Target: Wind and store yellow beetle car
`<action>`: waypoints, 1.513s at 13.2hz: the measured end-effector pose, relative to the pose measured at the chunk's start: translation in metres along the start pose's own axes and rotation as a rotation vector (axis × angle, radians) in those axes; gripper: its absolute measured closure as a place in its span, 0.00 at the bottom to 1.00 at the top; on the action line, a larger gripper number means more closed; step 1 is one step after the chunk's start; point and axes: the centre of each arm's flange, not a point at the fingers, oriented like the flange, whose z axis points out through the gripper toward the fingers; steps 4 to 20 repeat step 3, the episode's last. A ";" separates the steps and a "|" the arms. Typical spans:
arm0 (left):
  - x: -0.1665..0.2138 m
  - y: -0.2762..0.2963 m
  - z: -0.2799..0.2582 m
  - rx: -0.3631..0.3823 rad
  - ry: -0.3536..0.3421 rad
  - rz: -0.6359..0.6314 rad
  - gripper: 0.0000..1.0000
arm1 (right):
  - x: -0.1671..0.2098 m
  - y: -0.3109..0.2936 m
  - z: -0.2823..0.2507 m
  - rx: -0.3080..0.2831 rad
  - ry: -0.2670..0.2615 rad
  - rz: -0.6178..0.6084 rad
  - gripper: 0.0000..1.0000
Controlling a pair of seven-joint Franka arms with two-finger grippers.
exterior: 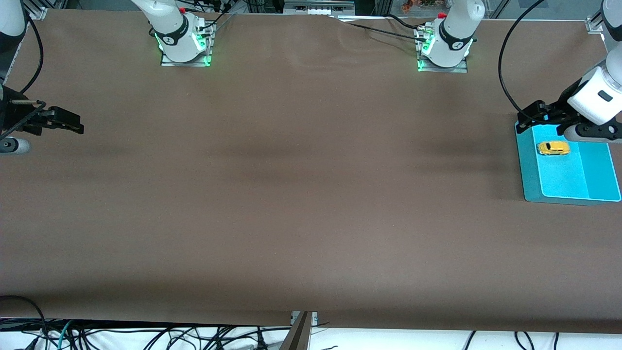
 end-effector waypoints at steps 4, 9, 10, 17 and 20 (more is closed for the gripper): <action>0.007 0.001 0.001 0.000 -0.006 0.002 0.00 | 0.000 0.000 0.000 0.000 0.000 0.000 0.00; 0.007 0.001 0.001 0.000 -0.006 0.002 0.00 | 0.000 0.000 0.000 0.000 0.000 0.000 0.00; 0.007 0.001 0.001 0.000 -0.006 0.002 0.00 | 0.000 0.000 0.000 0.000 0.000 0.000 0.00; 0.007 0.001 0.001 0.000 -0.006 0.002 0.00 | 0.000 0.000 0.000 0.000 0.000 0.000 0.00; 0.007 0.001 0.001 0.000 -0.006 0.002 0.00 | 0.000 0.000 0.000 0.000 0.000 0.000 0.00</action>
